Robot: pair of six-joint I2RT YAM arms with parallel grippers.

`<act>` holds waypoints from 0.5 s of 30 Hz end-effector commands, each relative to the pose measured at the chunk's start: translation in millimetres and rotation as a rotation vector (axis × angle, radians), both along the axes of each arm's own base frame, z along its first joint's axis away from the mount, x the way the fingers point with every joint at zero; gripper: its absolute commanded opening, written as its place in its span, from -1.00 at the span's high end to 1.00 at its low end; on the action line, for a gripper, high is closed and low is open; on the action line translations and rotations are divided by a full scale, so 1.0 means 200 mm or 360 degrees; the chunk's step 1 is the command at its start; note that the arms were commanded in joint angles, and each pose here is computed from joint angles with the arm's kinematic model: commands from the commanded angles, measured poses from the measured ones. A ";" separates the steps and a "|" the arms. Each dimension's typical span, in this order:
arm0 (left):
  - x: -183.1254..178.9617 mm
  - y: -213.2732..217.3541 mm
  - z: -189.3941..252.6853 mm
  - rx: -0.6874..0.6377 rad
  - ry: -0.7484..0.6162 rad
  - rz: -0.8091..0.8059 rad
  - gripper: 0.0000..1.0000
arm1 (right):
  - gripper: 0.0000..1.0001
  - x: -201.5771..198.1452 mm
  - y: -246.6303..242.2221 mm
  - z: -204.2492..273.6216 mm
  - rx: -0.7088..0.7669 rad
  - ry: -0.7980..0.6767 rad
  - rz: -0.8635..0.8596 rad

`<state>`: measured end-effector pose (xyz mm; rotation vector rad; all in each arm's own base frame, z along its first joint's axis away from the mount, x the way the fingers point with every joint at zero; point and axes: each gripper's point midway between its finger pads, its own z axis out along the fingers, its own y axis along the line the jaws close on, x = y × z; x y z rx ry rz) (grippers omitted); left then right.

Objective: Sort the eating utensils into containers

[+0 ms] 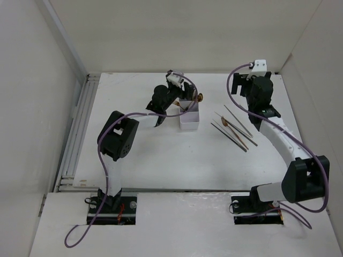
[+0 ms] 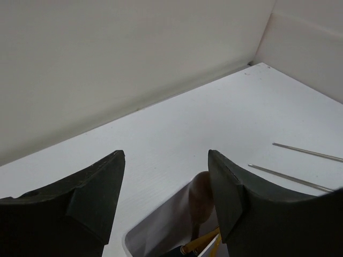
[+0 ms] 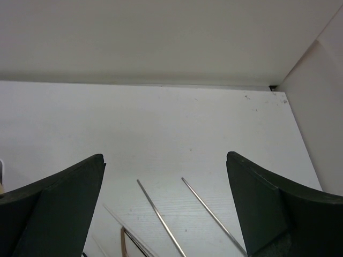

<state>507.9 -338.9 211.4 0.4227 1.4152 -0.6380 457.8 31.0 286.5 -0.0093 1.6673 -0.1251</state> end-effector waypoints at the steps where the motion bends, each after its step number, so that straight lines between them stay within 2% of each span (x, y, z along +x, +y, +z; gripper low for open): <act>1: -0.03 0.03 0.24 -0.0072 -0.0176 0.0003 -0.21 | -1.00 -0.06 -0.07 0.16 -0.0043 0.0020 -0.0056; 3: -0.03 0.06 0.32 -0.0099 -0.0232 0.0047 -0.23 | -1.00 -0.08 -0.07 -0.01 -0.0082 0.0276 0.0055; 4: -0.04 0.06 0.34 -0.0107 -0.0245 0.0048 -0.23 | -0.96 -0.07 -0.06 -0.02 -0.0074 0.0344 0.0097; 5: -0.04 0.11 0.40 -0.0130 -0.0281 0.0082 -0.26 | -0.84 -0.06 -0.06 -0.15 -0.0071 0.0492 0.0127; 6: -0.07 0.12 0.42 -0.0159 -0.0296 0.0078 -0.26 | -0.39 -0.12 -0.06 -0.29 -0.0067 0.0706 0.0125; 7: -0.06 0.17 0.44 -0.0171 -0.0314 0.0112 -0.26 | -0.19 -0.11 -0.09 -0.30 -0.0066 0.0766 0.0109; 9: -0.09 0.25 0.51 -0.0209 -0.0362 0.0165 -0.29 | 0.08 -0.14 -0.08 -0.51 -0.0101 0.1028 0.0136; 10: -0.09 0.28 0.53 -0.0201 -0.0390 0.0224 -0.29 | 0.08 -0.15 -0.06 -0.57 -0.0098 0.1095 0.0189; 12: -0.13 0.34 0.61 -0.0178 -0.0465 0.0282 -0.29 | -0.05 -0.16 -0.04 -0.73 -0.0108 0.1270 0.0257; 13: -0.13 0.39 0.58 -0.0140 -0.0458 0.0357 -0.29 | -0.09 -0.20 -0.02 -0.80 -0.0090 0.1375 0.0289; 15: -0.15 0.47 0.61 -0.0086 -0.0507 0.0470 -0.29 | -0.09 -0.23 -0.02 -0.89 -0.0094 0.1492 0.0314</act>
